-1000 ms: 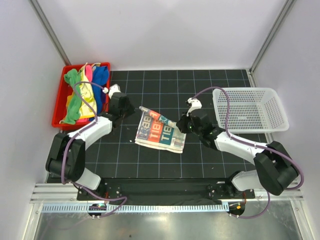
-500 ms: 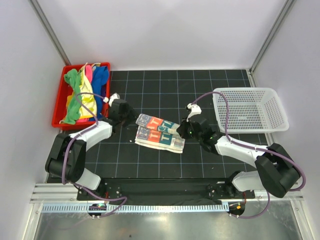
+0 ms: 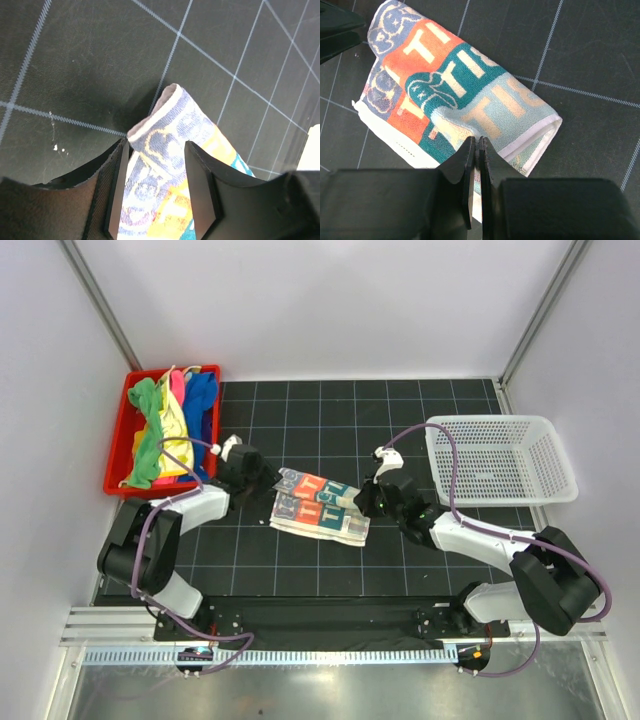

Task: Fold and stack the towels
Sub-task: Fold the towel

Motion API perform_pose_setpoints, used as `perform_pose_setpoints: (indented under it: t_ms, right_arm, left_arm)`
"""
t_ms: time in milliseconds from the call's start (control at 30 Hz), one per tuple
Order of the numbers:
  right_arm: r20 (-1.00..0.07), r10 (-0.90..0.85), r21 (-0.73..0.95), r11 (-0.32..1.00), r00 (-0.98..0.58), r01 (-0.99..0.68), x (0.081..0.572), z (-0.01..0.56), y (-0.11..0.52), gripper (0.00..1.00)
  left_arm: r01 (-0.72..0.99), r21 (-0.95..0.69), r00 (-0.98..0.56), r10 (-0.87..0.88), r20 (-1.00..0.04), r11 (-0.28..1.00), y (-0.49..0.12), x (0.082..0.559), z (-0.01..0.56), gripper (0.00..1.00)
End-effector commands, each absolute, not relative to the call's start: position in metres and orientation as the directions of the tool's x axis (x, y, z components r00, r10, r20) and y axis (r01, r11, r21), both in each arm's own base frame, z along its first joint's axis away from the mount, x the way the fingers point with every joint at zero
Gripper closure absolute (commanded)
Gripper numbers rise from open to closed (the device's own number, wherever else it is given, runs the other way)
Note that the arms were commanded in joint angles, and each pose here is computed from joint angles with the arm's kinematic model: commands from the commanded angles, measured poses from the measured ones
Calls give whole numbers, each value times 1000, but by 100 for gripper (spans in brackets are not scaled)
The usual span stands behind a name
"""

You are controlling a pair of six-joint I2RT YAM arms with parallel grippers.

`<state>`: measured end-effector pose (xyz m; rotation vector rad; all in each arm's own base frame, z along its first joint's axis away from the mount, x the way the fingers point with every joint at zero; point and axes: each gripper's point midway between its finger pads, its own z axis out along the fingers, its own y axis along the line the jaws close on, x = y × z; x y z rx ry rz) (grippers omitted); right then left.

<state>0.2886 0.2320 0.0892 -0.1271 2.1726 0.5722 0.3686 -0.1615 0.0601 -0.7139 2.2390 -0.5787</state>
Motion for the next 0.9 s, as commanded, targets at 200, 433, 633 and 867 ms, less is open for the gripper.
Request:
perform_pose_setpoints:
  t_ms: [200,433,633,867]
  right_arm:
    - [-800,141,362,889,-583,-281,294,102,233,92]
    - [-798,140,362,889,-587,-280,294,100,234,92]
    - [-797,140,361,890,-587,-278,294,99,234,92]
    - [-795,138,359,892,-590,-275,293,98,233,92]
  left_arm:
    - [-316,-610,-598,-652,-467,727,-169,376,49,56]
    - [-324,-593,-598,-646,-475,737,-166,374,44,59]
    - [-316,-589,-604,-637,-480,744,-167,376,43,66]
    - [-277,-593,-624,-611,-488,756,-172,378,47,90]
